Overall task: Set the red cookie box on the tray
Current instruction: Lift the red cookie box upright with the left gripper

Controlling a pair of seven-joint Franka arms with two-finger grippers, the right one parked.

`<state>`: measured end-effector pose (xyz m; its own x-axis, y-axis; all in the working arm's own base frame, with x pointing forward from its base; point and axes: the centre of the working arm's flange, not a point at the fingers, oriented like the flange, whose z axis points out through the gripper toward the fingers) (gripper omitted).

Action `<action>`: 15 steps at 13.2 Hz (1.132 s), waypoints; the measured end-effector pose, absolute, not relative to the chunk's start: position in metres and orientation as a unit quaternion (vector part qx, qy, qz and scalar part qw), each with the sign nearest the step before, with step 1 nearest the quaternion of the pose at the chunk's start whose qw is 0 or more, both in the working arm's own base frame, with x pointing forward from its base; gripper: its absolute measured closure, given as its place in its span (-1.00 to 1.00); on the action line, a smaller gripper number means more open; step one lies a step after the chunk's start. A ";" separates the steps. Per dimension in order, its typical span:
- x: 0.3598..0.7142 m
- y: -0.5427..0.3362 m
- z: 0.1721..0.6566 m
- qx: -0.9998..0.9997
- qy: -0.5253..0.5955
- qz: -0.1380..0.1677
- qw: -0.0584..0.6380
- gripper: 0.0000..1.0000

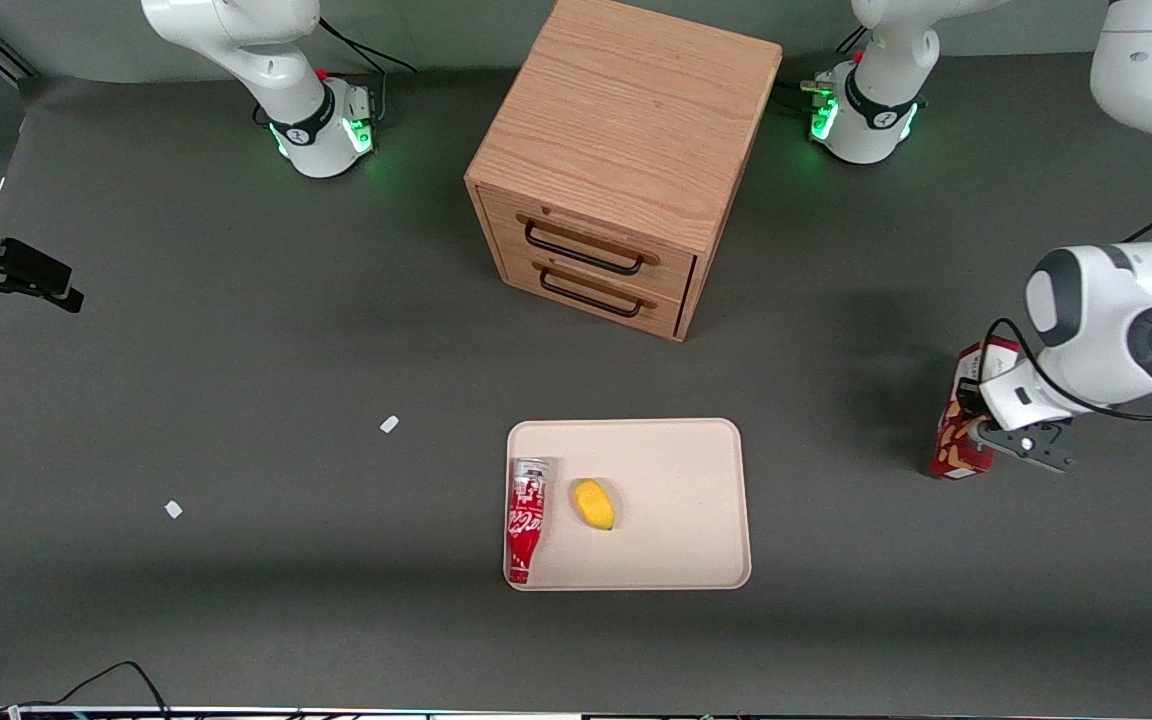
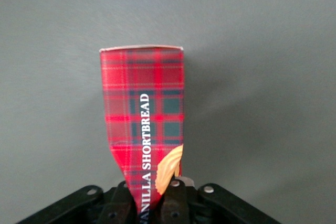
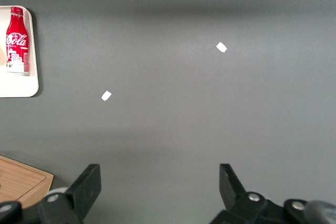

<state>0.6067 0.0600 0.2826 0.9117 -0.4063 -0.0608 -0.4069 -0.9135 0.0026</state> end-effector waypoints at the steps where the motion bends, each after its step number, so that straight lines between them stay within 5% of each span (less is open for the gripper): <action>1: 0.614 0.062 0.308 -0.978 0.205 0.033 0.005 0.72; 8: 0.642 0.020 0.480 -0.985 0.161 0.053 -0.019 0.72; 15: 0.662 -0.098 0.535 -0.991 0.093 0.063 -0.072 0.72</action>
